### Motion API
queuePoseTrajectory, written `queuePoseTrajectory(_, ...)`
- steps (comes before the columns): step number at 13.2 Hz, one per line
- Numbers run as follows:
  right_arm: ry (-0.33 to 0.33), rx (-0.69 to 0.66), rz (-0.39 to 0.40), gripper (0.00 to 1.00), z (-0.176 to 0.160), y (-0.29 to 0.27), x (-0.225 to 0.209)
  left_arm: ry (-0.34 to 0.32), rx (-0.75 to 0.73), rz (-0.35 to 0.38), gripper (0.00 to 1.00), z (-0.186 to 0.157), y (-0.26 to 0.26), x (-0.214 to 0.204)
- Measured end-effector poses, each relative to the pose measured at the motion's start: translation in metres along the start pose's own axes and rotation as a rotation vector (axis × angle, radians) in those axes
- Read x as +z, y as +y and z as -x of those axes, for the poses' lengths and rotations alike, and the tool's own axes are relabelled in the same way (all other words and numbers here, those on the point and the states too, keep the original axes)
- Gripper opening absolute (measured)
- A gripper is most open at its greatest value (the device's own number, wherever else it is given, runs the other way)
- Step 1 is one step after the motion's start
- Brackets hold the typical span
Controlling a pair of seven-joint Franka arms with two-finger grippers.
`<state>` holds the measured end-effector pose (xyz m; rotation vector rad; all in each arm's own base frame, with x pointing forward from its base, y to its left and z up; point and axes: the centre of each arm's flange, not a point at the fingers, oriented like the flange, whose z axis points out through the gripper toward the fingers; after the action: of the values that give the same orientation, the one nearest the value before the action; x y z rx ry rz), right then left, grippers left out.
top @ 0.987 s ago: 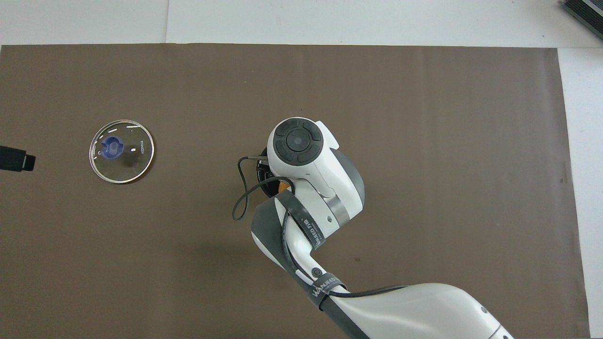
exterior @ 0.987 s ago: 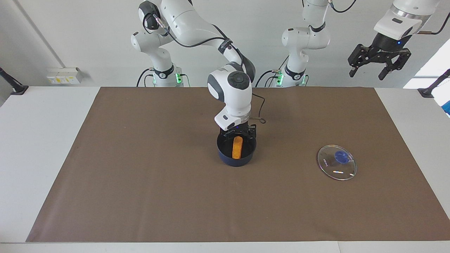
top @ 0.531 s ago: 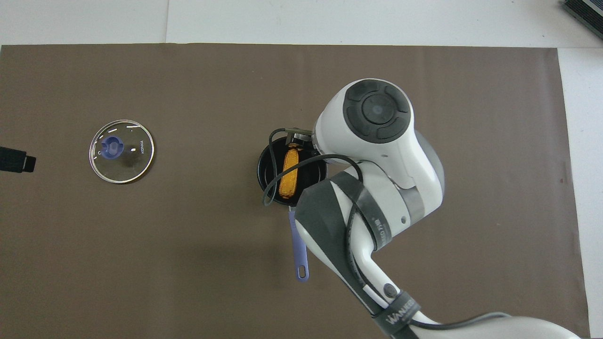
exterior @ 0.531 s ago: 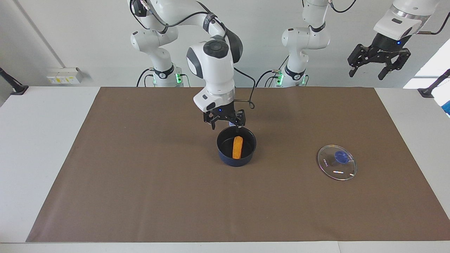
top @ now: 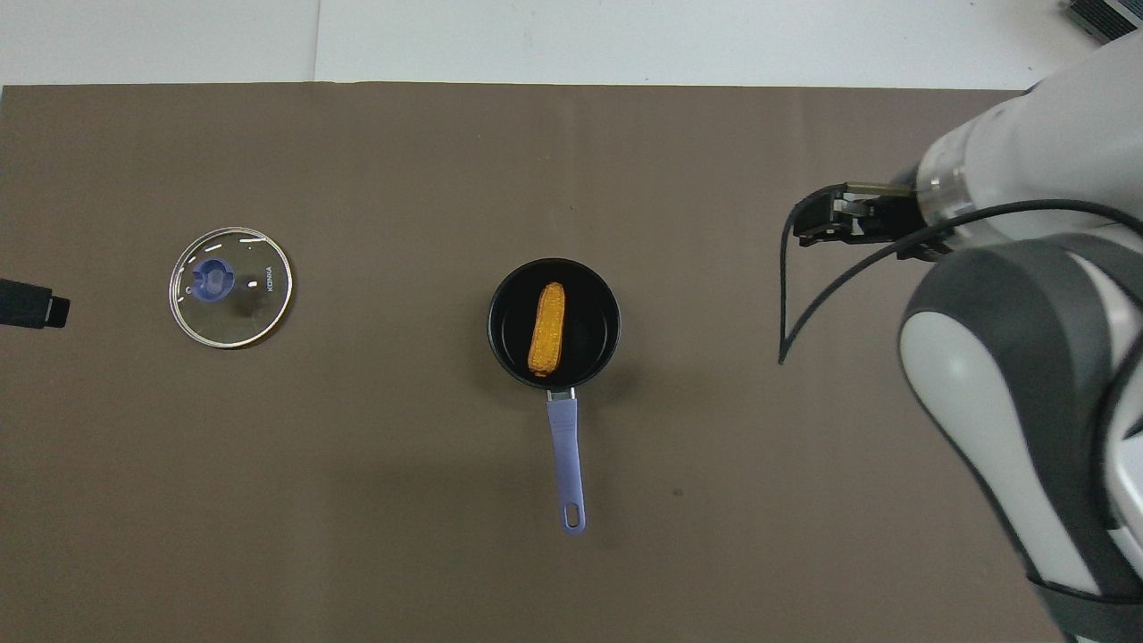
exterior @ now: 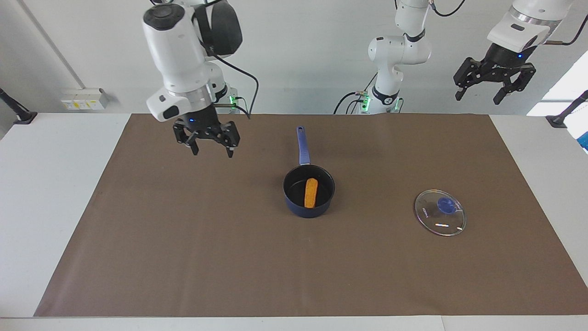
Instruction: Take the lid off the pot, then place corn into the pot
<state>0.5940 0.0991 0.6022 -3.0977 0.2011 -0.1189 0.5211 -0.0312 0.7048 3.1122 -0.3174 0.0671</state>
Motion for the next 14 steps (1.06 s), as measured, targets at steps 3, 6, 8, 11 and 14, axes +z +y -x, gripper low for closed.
queuePoseTrajectory(3, -0.048, -0.013, 0.014, 1.0, 0.013, 0.059, -0.031, 0.0, 0.0, 0.0, 1.0, 0.0, 0.0, 0.0)
queuePoseTrajectory(6, -0.089, -0.029, 0.01, 1.0, 0.031, 0.085, -0.054, -0.001, 0.0, 0.0, 1.0, 0.0, 0.0, 0.0)
queuePoseTrajectory(8, -0.09, -0.02, 0.005, 1.0, 0.039, 0.098, -0.065, -0.001, 0.0, 0.0, 1.0, 0.0, 0.0, 0.0)
queuePoseTrajectory(11, -0.088, -0.018, 0.005, 1.0, 0.041, 0.101, -0.067, -0.001, 0.0, 0.0, 1.0, 0.0, 0.0, 0.0)
queuePoseTrajectory(14, -0.088, -0.017, 0.005, 1.0, 0.041, 0.101, -0.067, -0.001, 0.0, 0.0, 1.0, 0.0, 0.0, 0.0)
